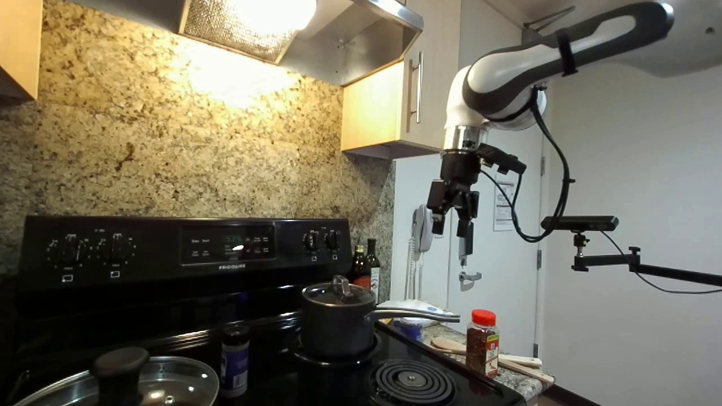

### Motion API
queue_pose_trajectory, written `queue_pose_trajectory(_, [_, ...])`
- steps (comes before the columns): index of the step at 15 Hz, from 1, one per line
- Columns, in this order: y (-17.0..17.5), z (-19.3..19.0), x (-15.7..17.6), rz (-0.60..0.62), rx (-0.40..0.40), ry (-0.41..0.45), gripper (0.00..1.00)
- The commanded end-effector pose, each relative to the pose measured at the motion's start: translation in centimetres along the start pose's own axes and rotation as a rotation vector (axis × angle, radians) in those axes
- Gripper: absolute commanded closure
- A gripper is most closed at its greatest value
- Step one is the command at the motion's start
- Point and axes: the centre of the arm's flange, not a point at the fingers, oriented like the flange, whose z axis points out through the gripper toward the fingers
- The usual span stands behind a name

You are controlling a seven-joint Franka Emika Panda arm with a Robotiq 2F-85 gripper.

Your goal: Cover the grey pot with the pot on the stove

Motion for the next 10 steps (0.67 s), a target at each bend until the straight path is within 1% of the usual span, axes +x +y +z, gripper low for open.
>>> queue_pose_trajectory(1, [-0.2, -1.3, -4.3, -0.066, -0.031, -0.056, 0.0])
queue_pose_trajectory(4, [-0.5, -2.3, -5.8, -0.098, -0.062, -0.114, 0.0])
queue_pose_trajectory(6, [-0.8, -2.6, -6.1, -0.114, -0.078, -0.131, 0.0])
queue_pose_trajectory(7, [-0.7, -2.3, -5.3, -0.069, -0.051, -0.112, 0.0])
queue_pose_trajectory(10, [-0.6, -2.3, -5.4, -0.07, -0.051, -0.112, 0.0])
